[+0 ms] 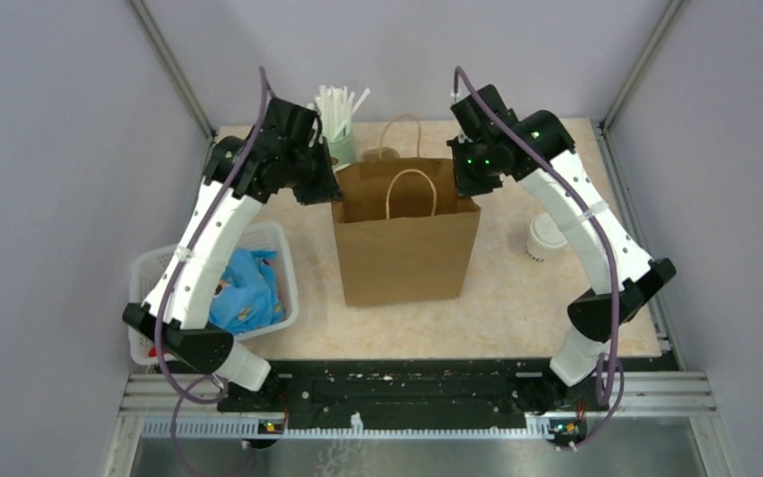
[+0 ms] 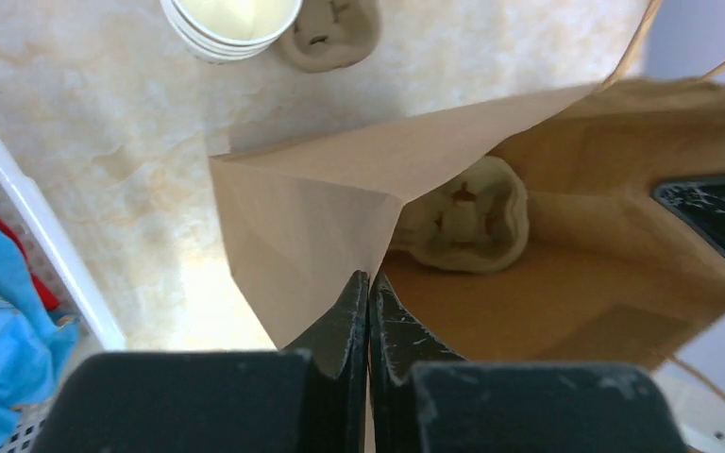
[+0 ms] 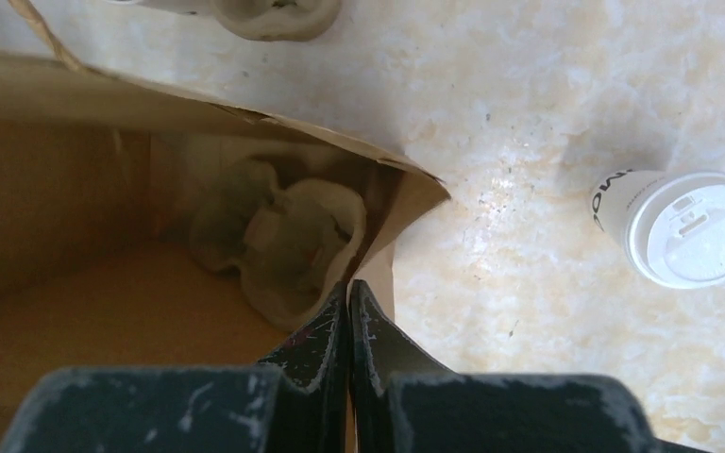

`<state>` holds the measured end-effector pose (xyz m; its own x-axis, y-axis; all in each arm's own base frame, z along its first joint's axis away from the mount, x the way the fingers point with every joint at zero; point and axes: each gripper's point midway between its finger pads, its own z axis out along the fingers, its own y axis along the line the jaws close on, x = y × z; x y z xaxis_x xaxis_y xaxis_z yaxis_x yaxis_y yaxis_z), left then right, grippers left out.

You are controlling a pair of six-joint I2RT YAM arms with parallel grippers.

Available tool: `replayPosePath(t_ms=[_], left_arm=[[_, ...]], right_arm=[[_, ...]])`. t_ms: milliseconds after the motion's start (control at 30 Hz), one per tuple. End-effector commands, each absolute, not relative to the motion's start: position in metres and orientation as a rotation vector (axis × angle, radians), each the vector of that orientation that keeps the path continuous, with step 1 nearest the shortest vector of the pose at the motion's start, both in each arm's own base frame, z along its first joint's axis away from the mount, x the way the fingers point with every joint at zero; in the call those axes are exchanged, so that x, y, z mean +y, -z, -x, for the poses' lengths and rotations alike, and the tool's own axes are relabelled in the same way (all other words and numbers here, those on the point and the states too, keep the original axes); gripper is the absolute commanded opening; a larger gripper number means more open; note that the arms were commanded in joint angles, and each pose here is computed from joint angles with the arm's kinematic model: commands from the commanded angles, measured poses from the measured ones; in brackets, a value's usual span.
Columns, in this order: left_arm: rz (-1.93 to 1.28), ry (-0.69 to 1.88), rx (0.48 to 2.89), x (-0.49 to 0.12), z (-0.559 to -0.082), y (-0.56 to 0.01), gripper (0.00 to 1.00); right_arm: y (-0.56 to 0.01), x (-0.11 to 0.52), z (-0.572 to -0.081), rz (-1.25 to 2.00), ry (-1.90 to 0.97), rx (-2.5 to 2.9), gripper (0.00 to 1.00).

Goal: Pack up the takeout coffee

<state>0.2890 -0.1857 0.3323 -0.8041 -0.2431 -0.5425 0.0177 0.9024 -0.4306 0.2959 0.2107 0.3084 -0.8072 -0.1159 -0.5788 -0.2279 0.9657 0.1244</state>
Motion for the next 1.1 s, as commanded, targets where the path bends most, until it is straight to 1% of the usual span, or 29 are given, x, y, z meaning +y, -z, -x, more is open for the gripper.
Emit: replayPosePath(t_ms=[0,33,100,167,233,267,333,433,533,600,733,800,867,967,1033,1067], left_arm=[[0.158,0.740,2.291,-0.187,-0.267,-0.374,0.05],[0.174,0.719,2.314,-0.185,-0.267,-0.362,0.05],[0.185,0.663,2.372,-0.181,-0.268,-0.335,0.10],[0.180,0.580,2.430,-0.174,-0.271,-0.313,0.11],[0.156,0.570,2.455,-0.174,-0.272,-0.308,0.10],[0.141,0.590,2.445,-0.176,-0.273,-0.316,0.10],[0.122,0.656,2.382,-0.182,-0.273,-0.346,0.09],[0.116,0.774,2.255,-0.187,-0.266,-0.394,0.11],[0.130,0.864,2.227,-0.194,-0.258,-0.406,0.09],[0.145,0.869,2.256,-0.195,-0.257,-0.391,0.09],[0.170,0.753,2.357,-0.186,-0.261,-0.327,0.10],[0.158,0.675,2.432,-0.181,-0.261,-0.303,0.08],[0.132,0.684,2.435,-0.182,-0.259,-0.318,0.07],[0.115,0.785,2.318,-0.188,-0.256,-0.370,0.08],[0.116,0.858,2.275,-0.194,-0.254,-0.383,0.10],[0.103,0.893,2.269,-0.198,-0.250,-0.384,0.14]], right_arm=[[-0.355,0.208,-0.265,0.189,-0.439,2.401,0.00],[-0.349,0.207,-0.265,0.184,-0.438,2.394,0.00],[-0.325,0.204,-0.270,0.175,-0.408,2.401,0.00],[-0.298,0.200,-0.277,0.165,-0.379,2.426,0.00],[-0.277,0.197,-0.279,0.176,-0.341,2.480,0.00],[-0.275,0.196,-0.276,0.184,-0.321,2.515,0.00],[-0.292,0.198,-0.269,0.212,-0.310,2.545,0.00],[-0.341,0.206,-0.261,0.228,-0.372,2.456,0.00],[-0.374,0.211,-0.255,0.209,-0.478,2.371,0.00],[-0.375,0.210,-0.255,0.207,-0.488,2.351,0.00],[-0.314,0.204,-0.266,0.219,-0.363,2.408,0.00],[-0.287,0.199,-0.267,0.223,-0.288,2.467,0.00],[-0.289,0.201,-0.264,0.229,-0.285,2.515,0.00],[-0.321,0.211,-0.260,0.239,-0.379,2.471,0.00],[-0.340,0.213,-0.261,0.263,-0.431,2.395,0.00],[-0.345,0.215,-0.262,0.292,-0.449,2.358,0.00]])
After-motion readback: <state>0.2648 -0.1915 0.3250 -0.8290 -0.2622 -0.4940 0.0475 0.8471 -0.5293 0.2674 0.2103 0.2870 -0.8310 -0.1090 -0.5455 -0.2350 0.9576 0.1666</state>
